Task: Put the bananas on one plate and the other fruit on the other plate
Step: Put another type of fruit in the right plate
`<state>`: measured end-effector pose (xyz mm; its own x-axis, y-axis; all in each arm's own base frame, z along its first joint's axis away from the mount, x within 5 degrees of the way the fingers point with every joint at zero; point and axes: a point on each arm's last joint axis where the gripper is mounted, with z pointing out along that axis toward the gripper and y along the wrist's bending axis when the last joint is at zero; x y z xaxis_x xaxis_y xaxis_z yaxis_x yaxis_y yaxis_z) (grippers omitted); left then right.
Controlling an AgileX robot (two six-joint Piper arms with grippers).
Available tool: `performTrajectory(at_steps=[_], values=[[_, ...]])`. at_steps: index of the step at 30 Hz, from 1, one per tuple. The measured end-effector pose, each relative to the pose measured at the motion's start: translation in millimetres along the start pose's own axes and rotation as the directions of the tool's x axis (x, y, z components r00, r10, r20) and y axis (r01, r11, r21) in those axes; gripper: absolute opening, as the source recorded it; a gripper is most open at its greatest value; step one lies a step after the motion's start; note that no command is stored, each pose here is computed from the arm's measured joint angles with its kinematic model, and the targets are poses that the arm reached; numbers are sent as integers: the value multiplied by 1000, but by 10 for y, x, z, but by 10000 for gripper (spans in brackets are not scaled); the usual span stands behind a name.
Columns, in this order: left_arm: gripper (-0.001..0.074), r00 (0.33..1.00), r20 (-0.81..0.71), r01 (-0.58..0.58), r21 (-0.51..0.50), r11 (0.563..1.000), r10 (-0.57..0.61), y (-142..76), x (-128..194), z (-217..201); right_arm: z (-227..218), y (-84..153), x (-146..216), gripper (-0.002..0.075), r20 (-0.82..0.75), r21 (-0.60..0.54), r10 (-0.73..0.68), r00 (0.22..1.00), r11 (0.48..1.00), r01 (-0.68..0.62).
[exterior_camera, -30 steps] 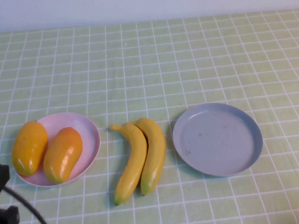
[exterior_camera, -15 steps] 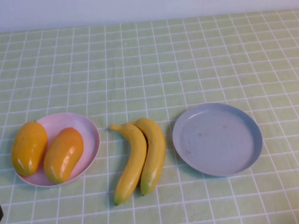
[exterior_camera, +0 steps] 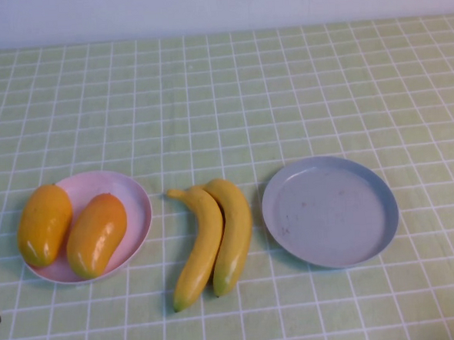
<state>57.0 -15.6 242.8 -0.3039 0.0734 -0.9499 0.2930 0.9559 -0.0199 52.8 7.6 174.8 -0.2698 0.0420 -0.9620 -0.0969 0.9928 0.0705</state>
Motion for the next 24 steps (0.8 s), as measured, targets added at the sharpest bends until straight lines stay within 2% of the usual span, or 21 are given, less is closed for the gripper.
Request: performTrajectory(at_steps=[4, 10, 14, 19, 24], values=[[3, 994, 101, -41, -33, 999, 44, 17, -41, -35, 0, 0, 0, -15, 0, 0, 0, 1000, 1000, 0], [3, 966, 233, -63, -218, 974, 115, 80, -71, -147, 0, 0, 1, -15, -1, 0, 0, 1000, 1000, 0], [3, 934, 336, -17, -299, 954, 122, 116, 62, -108, 0, 0, 1, -15, -1, 0, 0, 1000, 1000, 0], [3, 921, 375, 15, -301, 954, 104, 143, 268, 19, 0, 0, 1, -15, -1, 0, 0, 1000, 1000, 0], [3, 948, 315, 55, -281, 958, 38, 150, 421, 89, -1, 0, 0, -15, 1, 0, 0, 1000, 1000, 0]])
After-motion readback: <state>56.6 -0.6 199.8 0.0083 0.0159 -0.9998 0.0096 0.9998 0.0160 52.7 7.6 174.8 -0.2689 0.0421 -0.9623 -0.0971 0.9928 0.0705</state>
